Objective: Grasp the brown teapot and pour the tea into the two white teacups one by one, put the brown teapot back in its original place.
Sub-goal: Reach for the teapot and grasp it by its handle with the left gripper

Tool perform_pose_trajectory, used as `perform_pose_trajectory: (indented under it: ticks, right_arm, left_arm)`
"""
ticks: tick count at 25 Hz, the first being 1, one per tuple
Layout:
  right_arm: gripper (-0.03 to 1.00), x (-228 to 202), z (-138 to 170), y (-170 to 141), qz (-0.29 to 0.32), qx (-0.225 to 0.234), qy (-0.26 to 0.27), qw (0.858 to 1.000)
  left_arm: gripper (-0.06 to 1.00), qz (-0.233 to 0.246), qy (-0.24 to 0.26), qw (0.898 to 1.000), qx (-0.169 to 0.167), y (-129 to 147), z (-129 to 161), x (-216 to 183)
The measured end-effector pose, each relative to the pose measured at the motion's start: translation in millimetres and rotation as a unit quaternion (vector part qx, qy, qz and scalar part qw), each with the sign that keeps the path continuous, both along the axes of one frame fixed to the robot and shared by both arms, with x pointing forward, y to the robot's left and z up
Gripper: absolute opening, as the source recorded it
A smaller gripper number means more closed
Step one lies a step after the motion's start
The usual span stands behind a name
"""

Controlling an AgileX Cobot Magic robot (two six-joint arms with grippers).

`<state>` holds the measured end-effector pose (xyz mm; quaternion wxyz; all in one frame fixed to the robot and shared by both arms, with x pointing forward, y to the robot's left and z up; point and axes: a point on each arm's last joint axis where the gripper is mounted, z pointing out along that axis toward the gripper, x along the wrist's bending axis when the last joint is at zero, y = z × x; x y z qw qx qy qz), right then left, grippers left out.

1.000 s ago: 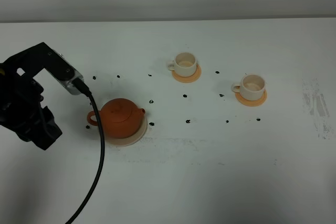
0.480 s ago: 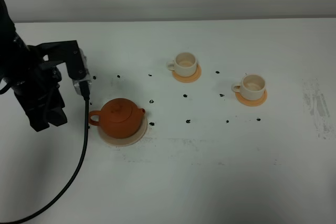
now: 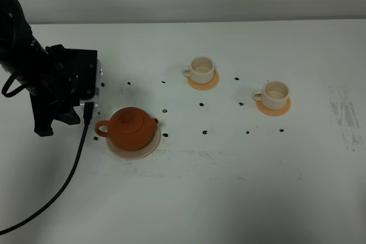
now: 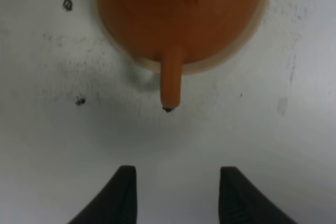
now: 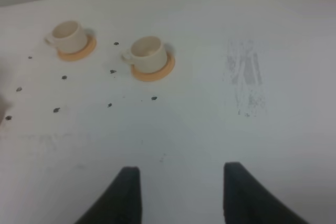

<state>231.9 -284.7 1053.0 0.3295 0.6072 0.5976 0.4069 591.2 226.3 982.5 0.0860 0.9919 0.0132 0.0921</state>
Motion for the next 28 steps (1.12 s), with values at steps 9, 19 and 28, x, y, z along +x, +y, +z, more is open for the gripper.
perform_pose_trajectory:
  ticks: [9,19,28]
  right_arm:
    - [0.39,0.0,0.0,0.0,0.0,-0.001,0.0,1.0]
    - [0.39,0.0,0.0,0.0,0.0,0.0,0.0,1.0]
    - [0.39,0.0,0.0,0.0,0.0,0.0,0.0,1.0]
  left_arm:
    - [0.4,-0.055,-0.027,0.998,-0.015,-6.3,-5.1,5.7]
    - [0.4,-0.076,-0.008,0.997,-0.011,-15.2,-21.3,7.1]
    - [0.4,-0.033,0.001,0.999,0.0,-18.9,-27.2,7.9]
